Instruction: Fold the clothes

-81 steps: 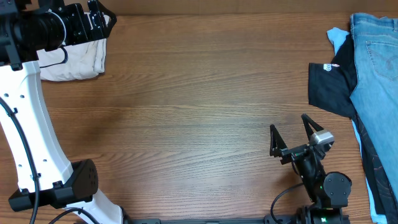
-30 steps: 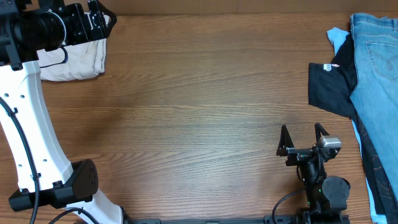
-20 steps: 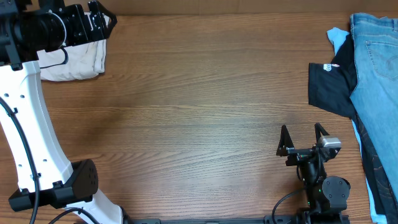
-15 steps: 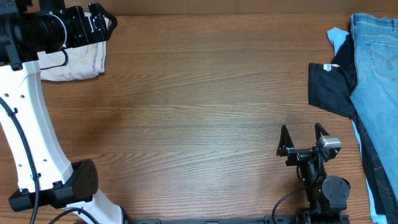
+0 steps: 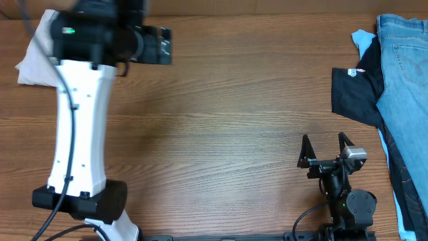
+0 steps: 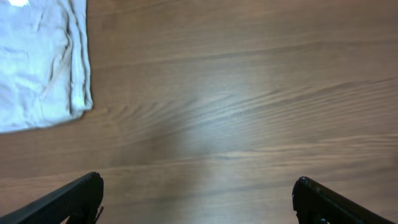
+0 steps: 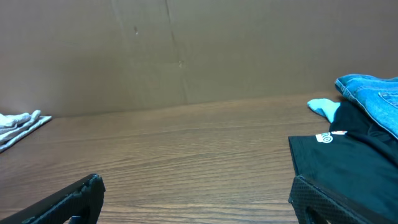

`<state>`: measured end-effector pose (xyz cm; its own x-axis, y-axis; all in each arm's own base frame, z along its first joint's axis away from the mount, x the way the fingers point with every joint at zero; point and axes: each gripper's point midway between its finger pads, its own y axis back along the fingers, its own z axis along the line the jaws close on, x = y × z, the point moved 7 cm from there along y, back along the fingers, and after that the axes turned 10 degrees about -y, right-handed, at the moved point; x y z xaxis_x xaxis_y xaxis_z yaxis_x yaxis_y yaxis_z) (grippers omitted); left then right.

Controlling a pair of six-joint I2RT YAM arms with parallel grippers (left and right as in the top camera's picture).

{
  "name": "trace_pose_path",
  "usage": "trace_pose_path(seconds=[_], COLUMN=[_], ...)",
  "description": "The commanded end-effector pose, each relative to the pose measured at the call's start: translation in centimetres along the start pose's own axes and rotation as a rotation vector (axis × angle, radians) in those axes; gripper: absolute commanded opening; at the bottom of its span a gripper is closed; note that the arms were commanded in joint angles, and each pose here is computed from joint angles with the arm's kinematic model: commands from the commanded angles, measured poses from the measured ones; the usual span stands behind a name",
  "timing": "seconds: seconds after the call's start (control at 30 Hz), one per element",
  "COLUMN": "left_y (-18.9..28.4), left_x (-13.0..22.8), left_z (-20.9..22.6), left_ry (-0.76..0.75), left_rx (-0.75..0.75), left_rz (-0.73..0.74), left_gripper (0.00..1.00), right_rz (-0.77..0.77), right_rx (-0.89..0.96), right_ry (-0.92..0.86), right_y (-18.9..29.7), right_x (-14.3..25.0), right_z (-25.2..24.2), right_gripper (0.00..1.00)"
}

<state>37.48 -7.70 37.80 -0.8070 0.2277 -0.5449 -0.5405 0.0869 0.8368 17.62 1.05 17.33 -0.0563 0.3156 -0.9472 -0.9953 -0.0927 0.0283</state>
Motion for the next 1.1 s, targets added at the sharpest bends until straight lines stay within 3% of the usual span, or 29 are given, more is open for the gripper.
trace_pose_path(seconds=[0.0, 0.27, 0.5, 0.77, 1.07], left_y=[1.5, -1.8, -5.7, -7.0, -7.2], left_x=[1.2, 6.6, 14.3, 21.7, 25.4], left_z=[1.1, 1.8, 2.8, 4.5, 4.5], left_ry=[0.009, 0.024, 0.069, 0.159, 0.136], left_rx=[-0.132, -0.093, -0.123, -0.229, -0.321], left_rz=[-0.043, -0.089, -0.174, -0.463, -0.754], left_gripper=[1.0, 1.0, 1.0, 1.0, 1.0], right_rz=[-0.011, -0.011, -0.011, -0.011, -0.011], right_rx=[0.009, 0.009, 0.009, 0.009, 0.009], right_ry=[-0.006, -0.006, -0.006, -0.006, -0.006], right_y=[0.0, 0.0, 0.0, 0.0, 0.0], right_x=[0.1, 0.1, 0.1, 0.1, 0.1], right_z=[-0.2, -0.2, -0.2, -0.2, -0.2], right_gripper=[1.0, 1.0, 1.0, 1.0, 1.0])
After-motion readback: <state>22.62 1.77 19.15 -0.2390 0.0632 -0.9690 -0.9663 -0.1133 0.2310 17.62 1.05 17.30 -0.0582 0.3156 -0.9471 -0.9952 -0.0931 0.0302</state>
